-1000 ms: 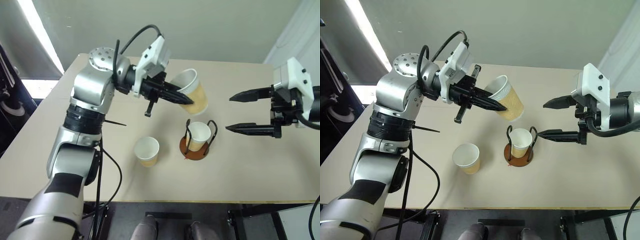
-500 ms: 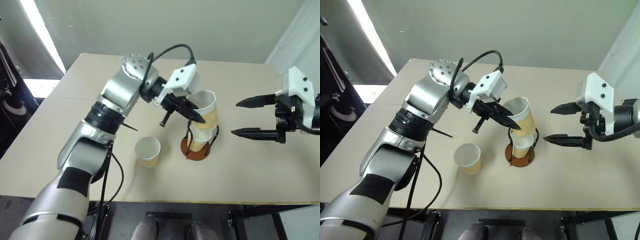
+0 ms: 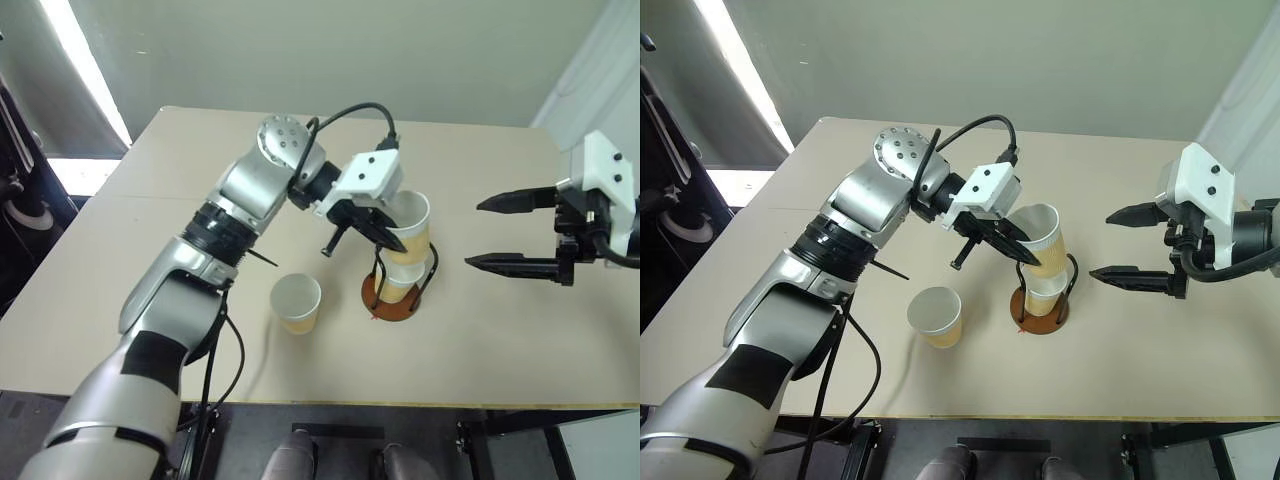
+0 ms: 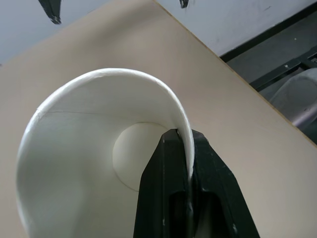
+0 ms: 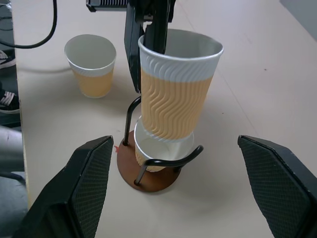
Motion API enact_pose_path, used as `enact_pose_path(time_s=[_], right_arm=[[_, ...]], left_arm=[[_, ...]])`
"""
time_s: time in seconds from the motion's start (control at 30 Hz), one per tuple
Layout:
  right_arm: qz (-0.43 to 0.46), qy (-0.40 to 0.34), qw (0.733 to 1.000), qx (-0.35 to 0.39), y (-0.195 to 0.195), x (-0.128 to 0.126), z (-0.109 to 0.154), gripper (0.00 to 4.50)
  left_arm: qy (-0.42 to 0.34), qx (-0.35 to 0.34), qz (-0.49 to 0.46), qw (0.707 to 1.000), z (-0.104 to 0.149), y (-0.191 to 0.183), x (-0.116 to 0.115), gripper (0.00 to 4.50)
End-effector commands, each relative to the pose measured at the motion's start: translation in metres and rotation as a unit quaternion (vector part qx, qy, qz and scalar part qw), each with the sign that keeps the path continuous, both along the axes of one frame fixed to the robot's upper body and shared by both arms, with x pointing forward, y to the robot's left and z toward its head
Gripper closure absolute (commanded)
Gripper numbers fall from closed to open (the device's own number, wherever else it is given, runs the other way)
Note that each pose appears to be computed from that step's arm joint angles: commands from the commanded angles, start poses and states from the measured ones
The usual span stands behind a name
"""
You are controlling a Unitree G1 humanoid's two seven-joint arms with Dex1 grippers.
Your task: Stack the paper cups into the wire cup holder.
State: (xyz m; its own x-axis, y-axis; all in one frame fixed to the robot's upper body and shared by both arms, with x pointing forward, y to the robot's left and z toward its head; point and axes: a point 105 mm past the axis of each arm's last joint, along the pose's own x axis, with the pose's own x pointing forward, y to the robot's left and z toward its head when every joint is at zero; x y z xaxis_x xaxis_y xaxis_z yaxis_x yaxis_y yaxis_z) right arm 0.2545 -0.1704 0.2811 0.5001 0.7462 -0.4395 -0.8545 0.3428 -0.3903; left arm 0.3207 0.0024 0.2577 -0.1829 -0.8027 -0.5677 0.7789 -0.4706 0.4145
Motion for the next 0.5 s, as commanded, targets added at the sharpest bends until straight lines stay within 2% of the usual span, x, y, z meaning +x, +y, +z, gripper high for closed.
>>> enact_pose_path(time_s=[0.03,0.5], right_arm=[[-0.001,-0.033,0.999,-0.004,-0.001,-0.004,0.013,0.38],[-0.008,-0.032,0.999,-0.006,-0.003,-0.004,0.013,0.38]], left_arm=[[-0.022,0.011,-0.036,0.999,0.009,-0.004,-0.008,4.46],[-0.066,0.056,-0.044,0.995,-0.009,-0.004,0.000,4.46]])
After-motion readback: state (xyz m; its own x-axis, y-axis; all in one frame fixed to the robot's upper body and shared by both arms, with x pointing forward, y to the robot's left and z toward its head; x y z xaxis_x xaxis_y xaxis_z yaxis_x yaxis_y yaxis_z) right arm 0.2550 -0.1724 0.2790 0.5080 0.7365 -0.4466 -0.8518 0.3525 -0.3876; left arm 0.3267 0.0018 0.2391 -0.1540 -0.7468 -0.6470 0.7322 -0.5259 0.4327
